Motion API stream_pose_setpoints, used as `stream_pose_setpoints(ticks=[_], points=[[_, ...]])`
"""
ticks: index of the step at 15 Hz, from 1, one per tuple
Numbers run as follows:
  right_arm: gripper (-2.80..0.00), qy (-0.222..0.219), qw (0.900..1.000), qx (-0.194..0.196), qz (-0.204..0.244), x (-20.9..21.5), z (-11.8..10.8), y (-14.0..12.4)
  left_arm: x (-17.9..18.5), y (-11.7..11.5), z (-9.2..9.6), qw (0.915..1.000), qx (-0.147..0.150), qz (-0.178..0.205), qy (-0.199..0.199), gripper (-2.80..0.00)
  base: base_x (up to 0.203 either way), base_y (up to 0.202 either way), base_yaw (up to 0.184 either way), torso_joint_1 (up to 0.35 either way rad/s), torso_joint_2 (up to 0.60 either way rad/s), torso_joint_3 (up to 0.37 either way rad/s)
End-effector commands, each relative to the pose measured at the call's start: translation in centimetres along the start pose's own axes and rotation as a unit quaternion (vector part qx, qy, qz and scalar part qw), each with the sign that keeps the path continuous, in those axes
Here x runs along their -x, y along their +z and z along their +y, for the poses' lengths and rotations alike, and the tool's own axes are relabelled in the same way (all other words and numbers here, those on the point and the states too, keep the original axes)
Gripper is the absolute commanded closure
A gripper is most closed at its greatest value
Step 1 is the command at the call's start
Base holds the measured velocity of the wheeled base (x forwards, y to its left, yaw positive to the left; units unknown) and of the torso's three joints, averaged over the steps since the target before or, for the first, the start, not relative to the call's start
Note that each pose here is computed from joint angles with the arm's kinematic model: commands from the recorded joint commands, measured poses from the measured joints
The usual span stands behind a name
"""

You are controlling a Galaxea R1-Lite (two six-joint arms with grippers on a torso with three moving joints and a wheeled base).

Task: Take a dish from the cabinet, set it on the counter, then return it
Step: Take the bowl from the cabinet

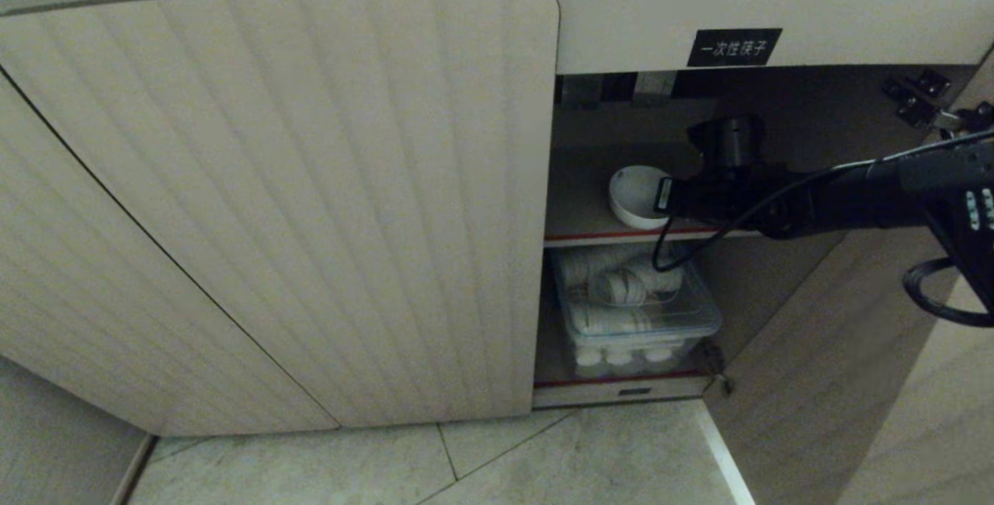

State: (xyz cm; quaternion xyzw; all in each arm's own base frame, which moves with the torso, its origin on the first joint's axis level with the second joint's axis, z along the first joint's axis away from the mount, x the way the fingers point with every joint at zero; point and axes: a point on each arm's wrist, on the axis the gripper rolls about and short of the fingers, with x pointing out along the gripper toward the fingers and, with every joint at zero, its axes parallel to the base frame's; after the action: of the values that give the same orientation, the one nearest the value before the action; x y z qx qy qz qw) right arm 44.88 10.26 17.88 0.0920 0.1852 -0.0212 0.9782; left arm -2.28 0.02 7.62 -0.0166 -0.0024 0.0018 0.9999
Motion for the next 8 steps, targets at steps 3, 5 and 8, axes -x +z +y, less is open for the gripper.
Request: stream_pose_setpoints(ticks=[3,5,8], points=[[0.0,0.006,1.0,-0.006,-0.016,1.0,-0.3,-0.1,0.0,0.0,0.0,1.0,0.0,-0.001,0.0,0.0,0.0,0.0,0.0,0.0,0.0,0.0],[0.0,0.008,1.0,-0.006,-0.018,1.6,-0.5,-0.7,0.0,0.0,0.0,1.0,0.0,-0.001,0.0,0.0,0.0,0.0,0.0,0.0,0.0,0.0],[0.0,0.015,0.999,-0.011,-0.039,2.3,-0.7,-0.8,0.0,0.0,0.0,1.0,0.0,0.0,0.0,0.0,0.0,0.0,0.0,0.0,0.0,0.0]])
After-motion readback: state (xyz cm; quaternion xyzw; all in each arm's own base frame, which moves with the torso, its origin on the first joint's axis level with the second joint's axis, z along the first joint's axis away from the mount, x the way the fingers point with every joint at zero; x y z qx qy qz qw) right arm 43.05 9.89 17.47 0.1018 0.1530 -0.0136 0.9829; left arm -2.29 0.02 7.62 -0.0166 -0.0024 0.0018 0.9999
